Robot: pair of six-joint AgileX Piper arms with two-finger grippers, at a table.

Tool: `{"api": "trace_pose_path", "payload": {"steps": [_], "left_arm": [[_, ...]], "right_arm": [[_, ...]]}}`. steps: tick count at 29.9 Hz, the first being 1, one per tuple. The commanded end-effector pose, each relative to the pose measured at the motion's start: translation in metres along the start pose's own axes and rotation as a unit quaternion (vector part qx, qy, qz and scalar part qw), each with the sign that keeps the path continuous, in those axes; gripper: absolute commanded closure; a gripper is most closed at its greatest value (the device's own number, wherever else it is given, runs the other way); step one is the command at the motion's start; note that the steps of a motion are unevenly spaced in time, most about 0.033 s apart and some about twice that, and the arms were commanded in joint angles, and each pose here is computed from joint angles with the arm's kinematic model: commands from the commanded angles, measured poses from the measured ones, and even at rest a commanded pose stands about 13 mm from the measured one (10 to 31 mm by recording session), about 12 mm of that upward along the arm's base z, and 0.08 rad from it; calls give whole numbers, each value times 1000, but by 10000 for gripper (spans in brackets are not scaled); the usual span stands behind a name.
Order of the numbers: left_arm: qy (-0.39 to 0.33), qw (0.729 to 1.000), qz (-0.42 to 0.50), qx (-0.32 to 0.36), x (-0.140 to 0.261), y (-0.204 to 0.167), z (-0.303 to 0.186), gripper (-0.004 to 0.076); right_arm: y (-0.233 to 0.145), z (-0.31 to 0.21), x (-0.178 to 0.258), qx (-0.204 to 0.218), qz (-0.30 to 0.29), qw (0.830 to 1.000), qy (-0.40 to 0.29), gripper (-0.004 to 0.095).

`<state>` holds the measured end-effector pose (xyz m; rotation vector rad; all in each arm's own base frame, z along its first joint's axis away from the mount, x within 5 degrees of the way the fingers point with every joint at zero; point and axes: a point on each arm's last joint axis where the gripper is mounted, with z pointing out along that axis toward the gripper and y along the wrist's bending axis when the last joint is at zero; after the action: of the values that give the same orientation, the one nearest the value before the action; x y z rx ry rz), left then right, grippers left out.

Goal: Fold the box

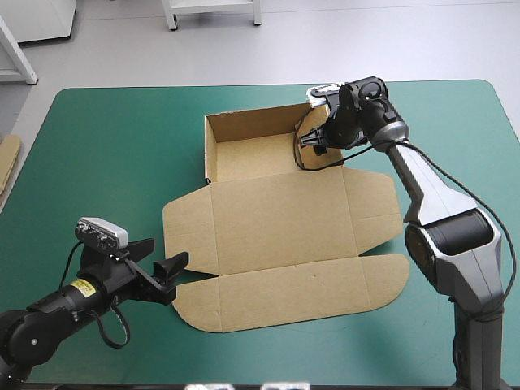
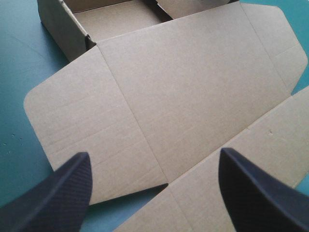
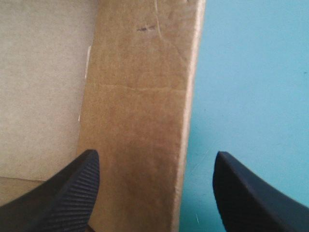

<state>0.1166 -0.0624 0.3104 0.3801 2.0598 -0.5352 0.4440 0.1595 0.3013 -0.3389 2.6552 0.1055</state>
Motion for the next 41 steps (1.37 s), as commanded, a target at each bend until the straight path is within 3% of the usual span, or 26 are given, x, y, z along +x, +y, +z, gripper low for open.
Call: {"api": "trace_pose_path", "payload": {"steps": [1, 6, 8, 10, 14, 15, 26, 41], "left_arm": [[-42, 999, -5, -2, -13, -2, -5, 195], [-43, 999, -5, -1, -13, -2, -5, 195], [-43, 999, -5, -1, -13, -2, -5, 195], [-43, 999, -5, -1, -13, -2, -5, 195], [-43, 999, -5, -1, -13, -2, -5, 195], [-43, 999, -5, -1, -13, -2, -5, 195], [-43, 999, 6, -2, -13, -2, -5, 195], [-36, 999, 7, 1, -11, -2, -5, 195]], "right_arm": [[-4, -29, -10, -1, 8, 999, -50, 273], [-4, -25, -9, 0, 8, 999, -45, 275], [-5, -25, -9, 4, 7, 999, -45, 324], [-6, -25, -9, 9, 5, 999, -42, 451], [-6, -24, -7, 9, -10, 999, -32, 896], [-5, -24, -6, 8, -17, 999, -30, 916], [-33, -24, -3, 45, 1, 999, -4, 911], [-156, -59, 10, 106, 126, 986, -23, 911]]}}
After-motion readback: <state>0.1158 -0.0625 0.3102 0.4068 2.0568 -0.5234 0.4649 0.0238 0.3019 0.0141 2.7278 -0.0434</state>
